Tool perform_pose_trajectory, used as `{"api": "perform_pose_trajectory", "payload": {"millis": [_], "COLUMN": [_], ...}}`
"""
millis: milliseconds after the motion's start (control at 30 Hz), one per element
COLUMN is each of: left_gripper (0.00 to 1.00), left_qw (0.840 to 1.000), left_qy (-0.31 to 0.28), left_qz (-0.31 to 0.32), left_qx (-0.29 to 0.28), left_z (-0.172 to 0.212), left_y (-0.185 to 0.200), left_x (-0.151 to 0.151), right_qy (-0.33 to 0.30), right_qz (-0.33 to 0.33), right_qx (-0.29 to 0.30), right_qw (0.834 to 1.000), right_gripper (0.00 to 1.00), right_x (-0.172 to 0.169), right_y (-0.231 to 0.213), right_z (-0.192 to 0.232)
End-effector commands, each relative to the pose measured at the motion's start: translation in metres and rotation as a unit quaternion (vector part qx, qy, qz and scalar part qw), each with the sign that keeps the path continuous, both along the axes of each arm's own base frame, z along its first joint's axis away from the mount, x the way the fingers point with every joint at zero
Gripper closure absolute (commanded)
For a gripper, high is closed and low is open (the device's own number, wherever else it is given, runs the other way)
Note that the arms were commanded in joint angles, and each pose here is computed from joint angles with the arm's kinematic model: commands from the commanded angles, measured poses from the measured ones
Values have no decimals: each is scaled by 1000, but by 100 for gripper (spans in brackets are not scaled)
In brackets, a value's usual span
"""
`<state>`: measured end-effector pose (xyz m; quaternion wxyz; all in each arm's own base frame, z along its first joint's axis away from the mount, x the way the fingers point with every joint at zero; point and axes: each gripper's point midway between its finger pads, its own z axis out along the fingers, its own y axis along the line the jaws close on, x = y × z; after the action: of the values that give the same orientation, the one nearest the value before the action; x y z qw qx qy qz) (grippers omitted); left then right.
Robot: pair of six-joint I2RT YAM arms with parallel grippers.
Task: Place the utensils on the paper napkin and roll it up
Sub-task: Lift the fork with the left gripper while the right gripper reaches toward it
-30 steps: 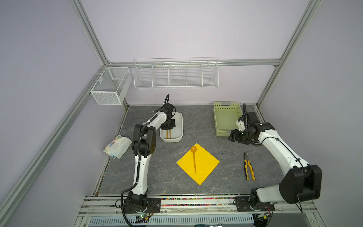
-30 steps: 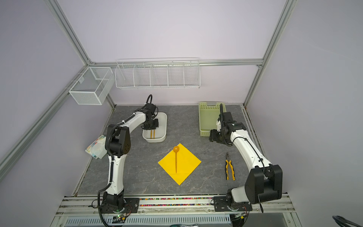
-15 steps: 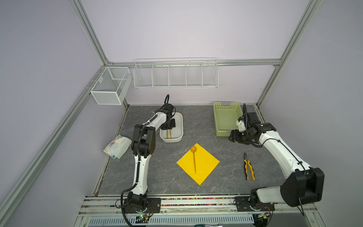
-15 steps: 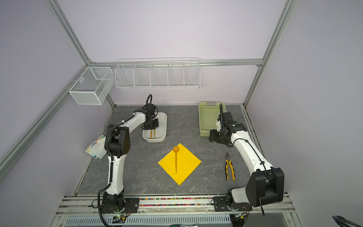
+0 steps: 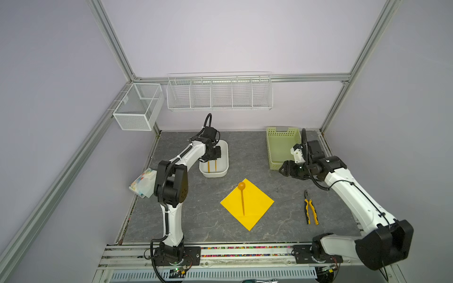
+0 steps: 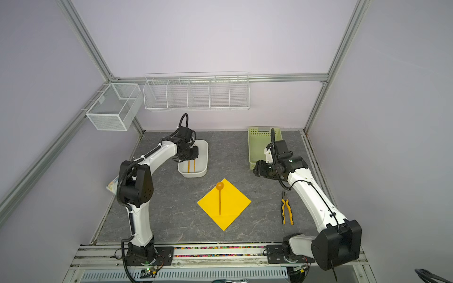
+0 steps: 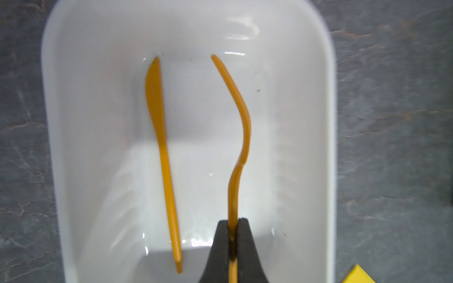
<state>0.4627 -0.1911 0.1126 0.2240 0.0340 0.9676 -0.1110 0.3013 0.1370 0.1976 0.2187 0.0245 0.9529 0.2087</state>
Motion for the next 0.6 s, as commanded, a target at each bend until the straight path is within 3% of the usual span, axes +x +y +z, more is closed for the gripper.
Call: {"api": "perform_pose_trajectory", "payload": {"millis": [0, 267, 567], "left_gripper": [100, 100, 100], "left_qw": [998, 985, 971], "left_qy": [-32, -56, -81], "left_qz": [-38, -105, -166], "left_qx": [-24, -123, -154], "left_z": [33, 75, 100], "left_y": [-15, -51, -85], "left_x": [-15, -72, -136], "right_qy": [-15, -52, -74], "right_qz": [3, 36, 55], "right_qx": [53, 115, 199], "right_qw": [998, 991, 976], "right_gripper": [36, 40, 42], "right_x": [2, 2, -3], "right_y": [26, 90, 149], "right_z": [14, 44, 65]}}
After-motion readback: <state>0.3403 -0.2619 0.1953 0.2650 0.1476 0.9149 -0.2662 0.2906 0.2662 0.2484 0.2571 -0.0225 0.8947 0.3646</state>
